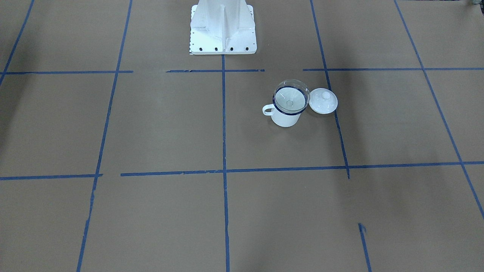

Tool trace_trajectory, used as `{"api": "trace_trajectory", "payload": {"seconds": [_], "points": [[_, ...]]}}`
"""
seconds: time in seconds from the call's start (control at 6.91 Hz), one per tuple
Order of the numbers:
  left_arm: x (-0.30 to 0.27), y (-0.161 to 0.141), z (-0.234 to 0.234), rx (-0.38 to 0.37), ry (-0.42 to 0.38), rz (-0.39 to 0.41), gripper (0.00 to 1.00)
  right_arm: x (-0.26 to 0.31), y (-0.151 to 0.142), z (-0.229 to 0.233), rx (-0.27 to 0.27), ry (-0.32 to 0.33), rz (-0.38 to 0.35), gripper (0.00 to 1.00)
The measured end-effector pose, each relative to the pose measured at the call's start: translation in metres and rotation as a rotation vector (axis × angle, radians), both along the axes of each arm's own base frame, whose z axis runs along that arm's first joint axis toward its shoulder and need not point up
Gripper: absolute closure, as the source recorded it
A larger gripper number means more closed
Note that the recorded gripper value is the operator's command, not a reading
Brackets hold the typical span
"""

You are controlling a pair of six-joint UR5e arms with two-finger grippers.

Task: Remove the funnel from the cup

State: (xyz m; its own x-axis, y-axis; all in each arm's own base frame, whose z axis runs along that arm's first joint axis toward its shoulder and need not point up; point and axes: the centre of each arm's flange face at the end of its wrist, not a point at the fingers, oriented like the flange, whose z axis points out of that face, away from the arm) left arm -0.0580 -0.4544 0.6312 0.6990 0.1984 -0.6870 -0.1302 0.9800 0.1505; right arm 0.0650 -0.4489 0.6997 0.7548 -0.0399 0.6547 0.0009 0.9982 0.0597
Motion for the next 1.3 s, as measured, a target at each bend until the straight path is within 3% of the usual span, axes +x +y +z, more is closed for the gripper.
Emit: {"api": "trace_trajectory", "payload": {"seconds": [0.43, 0.87, 1.01, 1.16, 1.3], "points": [[0.004, -0.014, -0.032, 0.071, 0.006, 0.006, 0.00, 0.000, 0.000, 0.000, 0.000, 0.000, 0.000, 0.00], [0.006, -0.079, -0.135, 0.342, 0.019, -0.011, 0.00, 0.000, 0.000, 0.000, 0.000, 0.000, 0.000, 0.00], [0.012, -0.091, -0.164, 0.373, 0.044, -0.069, 0.00, 0.000, 0.000, 0.000, 0.000, 0.000, 0.000, 0.00], [0.033, -0.098, -0.196, 0.332, 0.097, -0.163, 0.00, 0.000, 0.000, 0.000, 0.000, 0.000, 0.000, 0.00], [0.081, -0.101, -0.231, 0.308, 0.163, -0.197, 0.00, 0.000, 0.000, 0.000, 0.000, 0.000, 0.000, 0.00]]}}
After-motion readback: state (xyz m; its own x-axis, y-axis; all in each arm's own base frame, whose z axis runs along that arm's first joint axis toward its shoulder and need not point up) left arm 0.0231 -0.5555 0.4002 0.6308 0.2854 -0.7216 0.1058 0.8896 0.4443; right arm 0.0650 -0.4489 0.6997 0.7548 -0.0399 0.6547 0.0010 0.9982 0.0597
